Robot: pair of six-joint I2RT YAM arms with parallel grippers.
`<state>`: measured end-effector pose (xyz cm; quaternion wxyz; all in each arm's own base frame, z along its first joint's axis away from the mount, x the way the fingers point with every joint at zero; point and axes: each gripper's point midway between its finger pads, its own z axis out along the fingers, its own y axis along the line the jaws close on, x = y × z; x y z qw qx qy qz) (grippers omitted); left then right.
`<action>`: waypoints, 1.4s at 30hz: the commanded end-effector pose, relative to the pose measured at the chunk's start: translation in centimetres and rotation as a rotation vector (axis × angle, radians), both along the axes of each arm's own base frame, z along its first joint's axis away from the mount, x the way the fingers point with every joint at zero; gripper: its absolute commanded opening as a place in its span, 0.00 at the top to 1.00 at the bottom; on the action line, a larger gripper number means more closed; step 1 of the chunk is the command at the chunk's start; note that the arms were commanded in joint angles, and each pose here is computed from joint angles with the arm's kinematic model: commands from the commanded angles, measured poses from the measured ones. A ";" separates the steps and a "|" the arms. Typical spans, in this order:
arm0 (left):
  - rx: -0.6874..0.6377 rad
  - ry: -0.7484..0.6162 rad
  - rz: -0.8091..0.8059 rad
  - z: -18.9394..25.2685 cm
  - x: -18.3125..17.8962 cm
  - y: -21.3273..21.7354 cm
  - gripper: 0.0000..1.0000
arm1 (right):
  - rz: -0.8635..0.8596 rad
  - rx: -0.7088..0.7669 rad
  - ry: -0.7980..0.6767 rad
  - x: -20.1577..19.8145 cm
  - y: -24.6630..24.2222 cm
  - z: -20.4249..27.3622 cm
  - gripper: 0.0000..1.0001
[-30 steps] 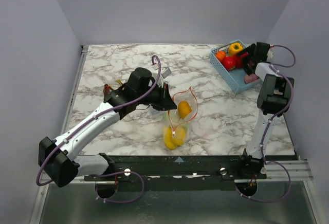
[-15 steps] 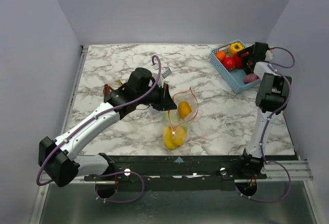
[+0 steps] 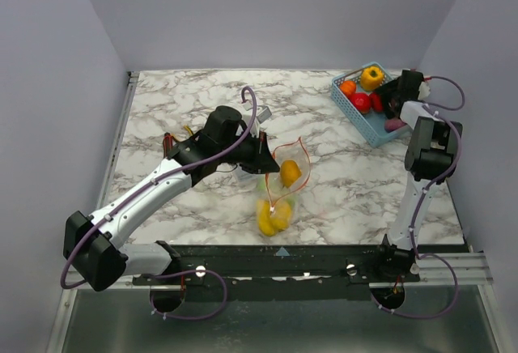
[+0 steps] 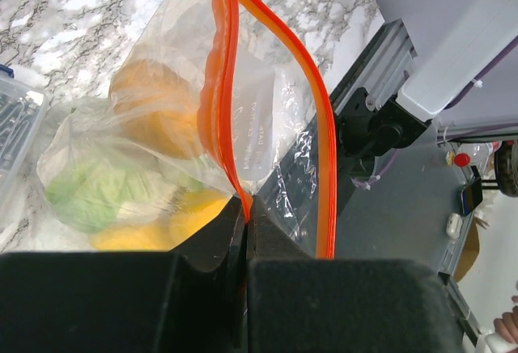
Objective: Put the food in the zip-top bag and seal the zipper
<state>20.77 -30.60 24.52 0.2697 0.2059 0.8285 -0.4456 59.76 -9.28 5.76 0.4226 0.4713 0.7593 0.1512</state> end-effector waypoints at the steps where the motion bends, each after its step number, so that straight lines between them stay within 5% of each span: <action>1: -0.015 -0.023 -0.025 0.4 0.3 -0.6 1.00 | 0.035 -0.068 -0.118 -0.7 0.0 7.7 0.53; 5: -0.018 -0.020 -0.034 0.3 0.2 -0.8 1.00 | 0.010 -0.122 -0.113 -3.1 -0.4 10.6 0.57; 9: -0.012 -0.015 -0.033 0.2 0.3 -0.7 1.00 | 0.007 -0.155 -0.070 -6.7 -0.2 11.4 0.73; 16: -0.019 -0.025 -0.036 0.5 0.2 -0.7 1.00 | 0.275 -0.114 -0.129 -13.8 7.4 12.7 0.82; 26: -0.022 -0.021 -0.042 0.6 0.1 -0.7 1.00 | 0.655 -0.067 -0.141 -25.2 21.7 12.4 0.86; 34: -0.047 -0.047 -0.051 1.5 -0.2 -0.6 1.00 | 0.720 -0.069 -0.228 -30.1 23.6 18.1 0.87; 42: -0.052 -0.060 -0.044 1.7 -0.1 -0.5 1.00 | 0.965 -0.012 -0.393 -33.9 29.0 25.2 0.87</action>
